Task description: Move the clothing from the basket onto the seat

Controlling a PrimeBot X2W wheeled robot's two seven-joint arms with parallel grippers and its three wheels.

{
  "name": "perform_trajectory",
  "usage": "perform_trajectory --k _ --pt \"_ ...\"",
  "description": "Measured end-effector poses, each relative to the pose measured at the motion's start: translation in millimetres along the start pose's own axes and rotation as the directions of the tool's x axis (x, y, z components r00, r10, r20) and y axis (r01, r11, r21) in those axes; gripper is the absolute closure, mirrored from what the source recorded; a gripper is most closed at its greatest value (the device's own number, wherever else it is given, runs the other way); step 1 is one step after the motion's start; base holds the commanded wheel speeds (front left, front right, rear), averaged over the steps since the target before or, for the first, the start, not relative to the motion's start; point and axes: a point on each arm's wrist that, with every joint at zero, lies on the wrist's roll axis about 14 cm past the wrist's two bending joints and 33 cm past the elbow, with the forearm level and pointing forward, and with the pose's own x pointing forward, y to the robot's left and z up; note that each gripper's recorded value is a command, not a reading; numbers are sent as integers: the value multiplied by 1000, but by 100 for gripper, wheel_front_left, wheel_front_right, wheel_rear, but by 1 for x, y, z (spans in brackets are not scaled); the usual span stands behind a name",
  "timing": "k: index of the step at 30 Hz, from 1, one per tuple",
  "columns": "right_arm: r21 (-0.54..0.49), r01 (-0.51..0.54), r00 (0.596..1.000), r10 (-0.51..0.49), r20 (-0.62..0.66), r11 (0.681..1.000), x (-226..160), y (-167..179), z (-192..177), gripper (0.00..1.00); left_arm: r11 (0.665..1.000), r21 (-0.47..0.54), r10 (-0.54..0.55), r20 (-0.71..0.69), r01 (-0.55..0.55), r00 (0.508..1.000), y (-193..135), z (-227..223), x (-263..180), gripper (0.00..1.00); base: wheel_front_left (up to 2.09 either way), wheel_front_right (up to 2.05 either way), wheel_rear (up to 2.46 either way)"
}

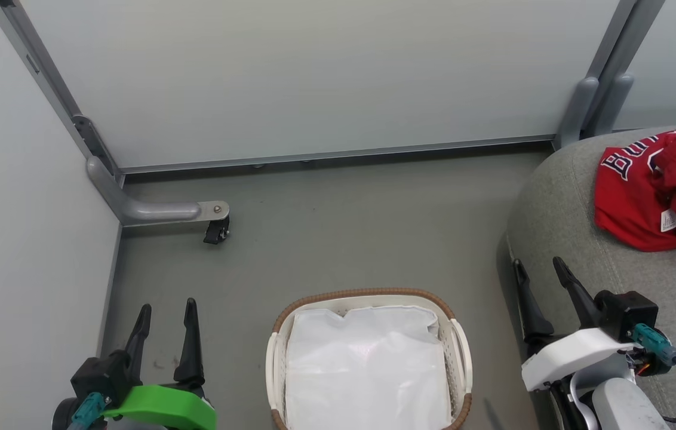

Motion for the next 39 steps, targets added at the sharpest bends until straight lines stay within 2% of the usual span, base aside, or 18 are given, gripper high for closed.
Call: perform_trajectory --k 28,29,34,39 --pt "5 3 1000 -3 -8 1000 -4 -1 -3 0 1000 -2 14 -24 -14 1000 4 -7 -1 0 0 0 0" --pt "5 4 1000 -4 -10 1000 -4 -1 -3 100 1000 -3 15 -26 -15 1000 5 -8 -1 100 0 0 0" --pt "17 22 997 -21 -70 1000 -13 -4 -23 100 1000 -8 24 -70 -25 997 6 -22 -6 100 0 0 0" --pt "95 58 995 -50 -89 994 -16 -9 -26 100 995 -84 48 -84 -55 995 11 -23 -6 100 0 0 0"
